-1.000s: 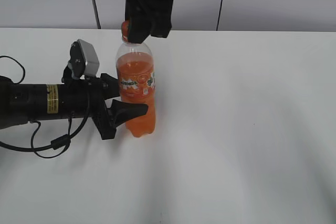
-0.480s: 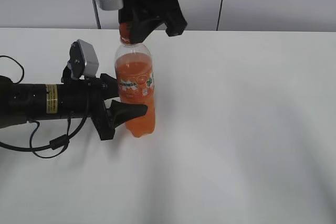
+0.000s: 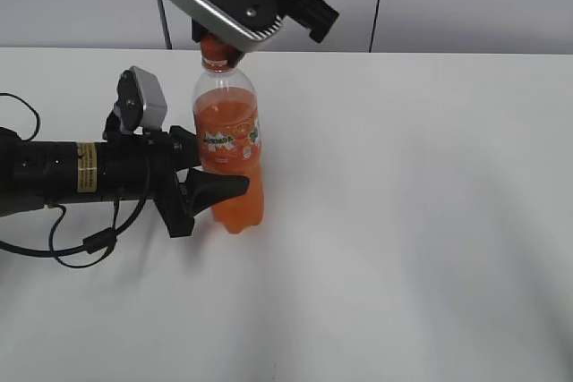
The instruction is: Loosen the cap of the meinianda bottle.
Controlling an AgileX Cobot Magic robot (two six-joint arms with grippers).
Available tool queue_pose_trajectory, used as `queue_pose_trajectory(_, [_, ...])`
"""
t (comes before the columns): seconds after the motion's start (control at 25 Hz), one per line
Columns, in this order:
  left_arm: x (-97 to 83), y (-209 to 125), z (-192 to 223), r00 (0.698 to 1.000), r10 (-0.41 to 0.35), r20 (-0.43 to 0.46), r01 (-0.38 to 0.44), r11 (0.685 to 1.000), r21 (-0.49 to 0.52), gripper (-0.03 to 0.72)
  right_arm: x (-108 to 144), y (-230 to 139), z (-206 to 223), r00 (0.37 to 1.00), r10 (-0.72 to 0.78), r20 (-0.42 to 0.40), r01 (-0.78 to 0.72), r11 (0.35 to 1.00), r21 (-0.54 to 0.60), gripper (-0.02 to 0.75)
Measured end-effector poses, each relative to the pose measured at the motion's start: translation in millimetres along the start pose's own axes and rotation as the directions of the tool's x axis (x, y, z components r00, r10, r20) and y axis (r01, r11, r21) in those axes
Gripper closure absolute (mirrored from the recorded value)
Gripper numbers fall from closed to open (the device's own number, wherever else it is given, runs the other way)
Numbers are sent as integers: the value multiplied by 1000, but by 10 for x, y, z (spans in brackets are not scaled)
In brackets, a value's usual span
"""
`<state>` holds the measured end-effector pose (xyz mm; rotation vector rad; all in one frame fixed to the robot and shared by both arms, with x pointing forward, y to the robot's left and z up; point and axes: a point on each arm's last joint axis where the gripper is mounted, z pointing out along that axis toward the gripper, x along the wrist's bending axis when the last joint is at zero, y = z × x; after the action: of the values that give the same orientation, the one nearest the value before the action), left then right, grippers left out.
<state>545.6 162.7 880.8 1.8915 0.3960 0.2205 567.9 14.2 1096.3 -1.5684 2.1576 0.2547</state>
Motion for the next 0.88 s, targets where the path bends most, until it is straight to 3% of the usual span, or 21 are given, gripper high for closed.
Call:
queue_pose_trajectory(0.48, [-13, -4, 0, 1000, 10, 14, -10, 1000, 5, 310, 11, 22, -13, 932, -363, -4, 363, 932, -26, 464])
queue_pose_trajectory(0.88, [-15, -4, 0, 1000, 10, 16, -10, 1000, 4, 310, 17, 13, -13, 908, -420, -12, 419, 908, -19, 464])
